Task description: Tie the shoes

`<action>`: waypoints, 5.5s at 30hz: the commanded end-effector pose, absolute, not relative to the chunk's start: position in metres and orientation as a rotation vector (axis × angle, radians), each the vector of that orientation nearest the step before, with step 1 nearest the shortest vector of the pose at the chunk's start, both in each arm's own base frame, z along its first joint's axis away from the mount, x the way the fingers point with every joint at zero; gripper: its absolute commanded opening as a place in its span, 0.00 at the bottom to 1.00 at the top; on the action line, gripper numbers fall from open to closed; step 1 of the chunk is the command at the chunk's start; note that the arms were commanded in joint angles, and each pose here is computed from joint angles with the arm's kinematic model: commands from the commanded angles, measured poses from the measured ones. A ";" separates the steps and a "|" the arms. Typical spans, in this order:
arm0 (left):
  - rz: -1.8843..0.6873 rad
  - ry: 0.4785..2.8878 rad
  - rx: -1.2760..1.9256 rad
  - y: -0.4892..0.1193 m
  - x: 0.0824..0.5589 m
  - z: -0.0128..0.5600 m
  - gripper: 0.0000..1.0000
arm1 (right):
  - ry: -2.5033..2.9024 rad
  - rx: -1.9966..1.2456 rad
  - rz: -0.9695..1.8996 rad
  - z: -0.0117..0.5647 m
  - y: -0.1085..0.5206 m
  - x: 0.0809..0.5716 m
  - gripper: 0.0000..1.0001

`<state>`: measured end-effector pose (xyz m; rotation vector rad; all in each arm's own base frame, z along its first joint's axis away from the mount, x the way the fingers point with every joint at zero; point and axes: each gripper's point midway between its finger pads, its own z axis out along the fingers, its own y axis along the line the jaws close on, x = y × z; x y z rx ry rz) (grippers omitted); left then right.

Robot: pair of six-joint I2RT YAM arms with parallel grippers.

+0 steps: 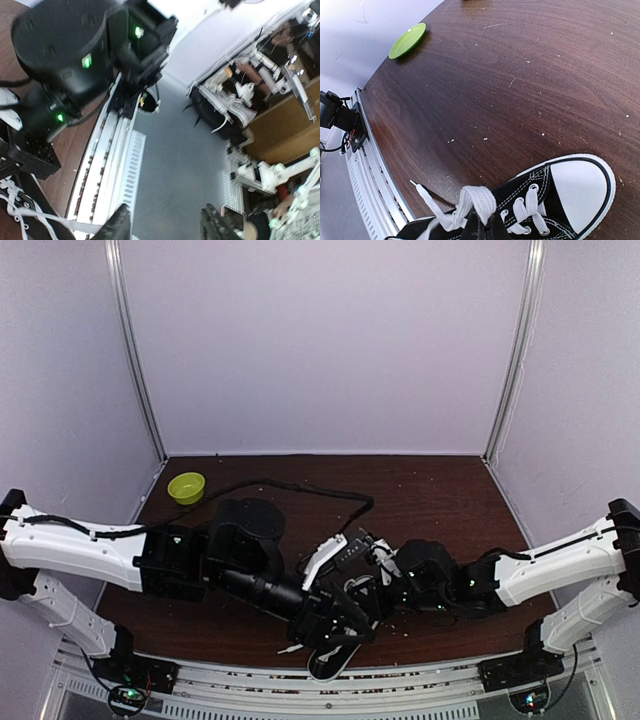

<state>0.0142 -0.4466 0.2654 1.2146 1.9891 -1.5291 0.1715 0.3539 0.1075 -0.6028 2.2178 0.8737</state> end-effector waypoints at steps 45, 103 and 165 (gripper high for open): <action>-1.275 2.153 0.906 -0.438 0.153 0.166 0.00 | 2.170 -0.800 1.014 0.125 0.361 0.131 0.59; -1.333 2.099 1.170 -0.414 0.094 0.139 0.00 | 2.540 -0.484 0.744 0.044 0.318 0.099 0.00; -1.173 2.404 0.988 -0.438 0.122 0.093 0.31 | 2.392 -0.709 0.971 0.099 0.346 0.107 0.00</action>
